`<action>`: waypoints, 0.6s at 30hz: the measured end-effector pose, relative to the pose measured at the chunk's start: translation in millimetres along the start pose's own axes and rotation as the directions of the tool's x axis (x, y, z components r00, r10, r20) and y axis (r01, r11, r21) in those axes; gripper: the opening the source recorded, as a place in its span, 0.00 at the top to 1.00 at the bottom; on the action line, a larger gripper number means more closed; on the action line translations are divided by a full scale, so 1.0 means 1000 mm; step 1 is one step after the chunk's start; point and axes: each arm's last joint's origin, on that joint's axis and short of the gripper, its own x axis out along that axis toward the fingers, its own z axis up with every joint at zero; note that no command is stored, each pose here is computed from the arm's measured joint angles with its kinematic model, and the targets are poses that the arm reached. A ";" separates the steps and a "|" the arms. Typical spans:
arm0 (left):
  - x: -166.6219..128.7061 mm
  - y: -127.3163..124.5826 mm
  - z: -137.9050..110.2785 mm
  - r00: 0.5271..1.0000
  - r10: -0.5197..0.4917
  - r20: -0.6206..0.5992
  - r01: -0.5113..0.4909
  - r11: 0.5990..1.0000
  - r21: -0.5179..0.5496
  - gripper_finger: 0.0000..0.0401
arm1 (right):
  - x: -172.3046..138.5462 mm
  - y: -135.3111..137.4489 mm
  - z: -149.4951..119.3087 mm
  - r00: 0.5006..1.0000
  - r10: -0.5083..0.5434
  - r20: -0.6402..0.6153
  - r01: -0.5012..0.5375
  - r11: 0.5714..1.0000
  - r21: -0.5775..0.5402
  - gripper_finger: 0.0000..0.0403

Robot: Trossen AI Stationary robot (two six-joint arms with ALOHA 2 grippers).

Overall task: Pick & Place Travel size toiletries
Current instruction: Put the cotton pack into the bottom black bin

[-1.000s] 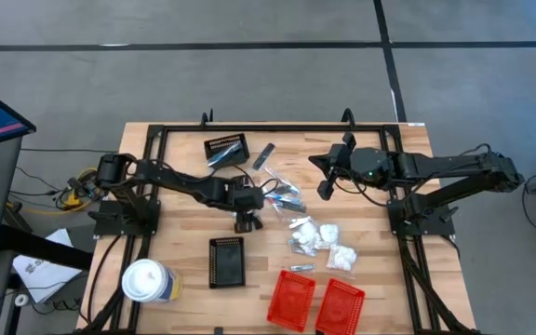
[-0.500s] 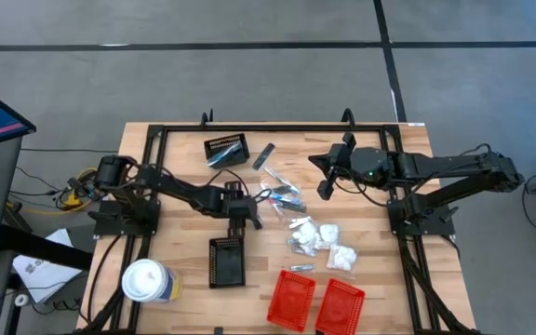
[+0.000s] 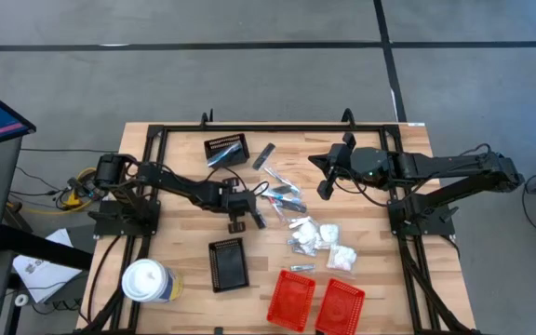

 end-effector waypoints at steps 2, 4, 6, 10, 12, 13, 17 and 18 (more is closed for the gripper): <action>-0.003 0.000 0.007 1.000 -0.003 0.022 0.003 1.000 0.002 0.95 | 0.000 0.000 0.000 1.000 0.000 0.000 0.000 1.000 0.000 1.00; -0.007 0.000 0.013 0.999 -0.007 0.047 0.006 1.000 0.013 0.95 | 0.000 0.000 0.000 1.000 0.000 0.000 0.000 1.000 -0.001 1.00; -0.016 0.001 0.018 0.997 -0.024 0.077 0.024 1.000 0.009 0.96 | 0.000 0.000 0.000 1.000 0.000 -0.001 0.000 1.000 -0.003 1.00; -0.045 0.006 0.026 0.976 -0.121 0.180 0.124 0.992 -0.006 0.98 | 0.000 0.000 0.000 1.000 0.000 -0.004 0.000 1.000 -0.004 1.00; -0.066 0.009 0.028 0.950 -0.182 0.252 0.191 0.982 -0.011 0.97 | 0.000 0.000 -0.001 1.000 0.000 -0.005 0.000 1.000 -0.006 1.00; -0.078 0.011 0.029 0.931 -0.217 0.295 0.230 0.973 -0.011 0.97 | 0.001 0.001 -0.001 1.000 -0.001 -0.008 0.001 1.000 -0.007 1.00; -0.124 0.016 0.031 0.798 -0.381 0.467 0.406 0.912 0.051 0.98 | 0.012 0.007 -0.006 0.999 0.023 -0.044 -0.026 0.998 -0.054 1.00; -0.134 0.018 0.031 0.753 -0.426 0.502 0.454 0.888 0.073 0.98 | 0.017 0.011 -0.007 0.997 0.057 -0.050 -0.061 0.995 -0.077 1.00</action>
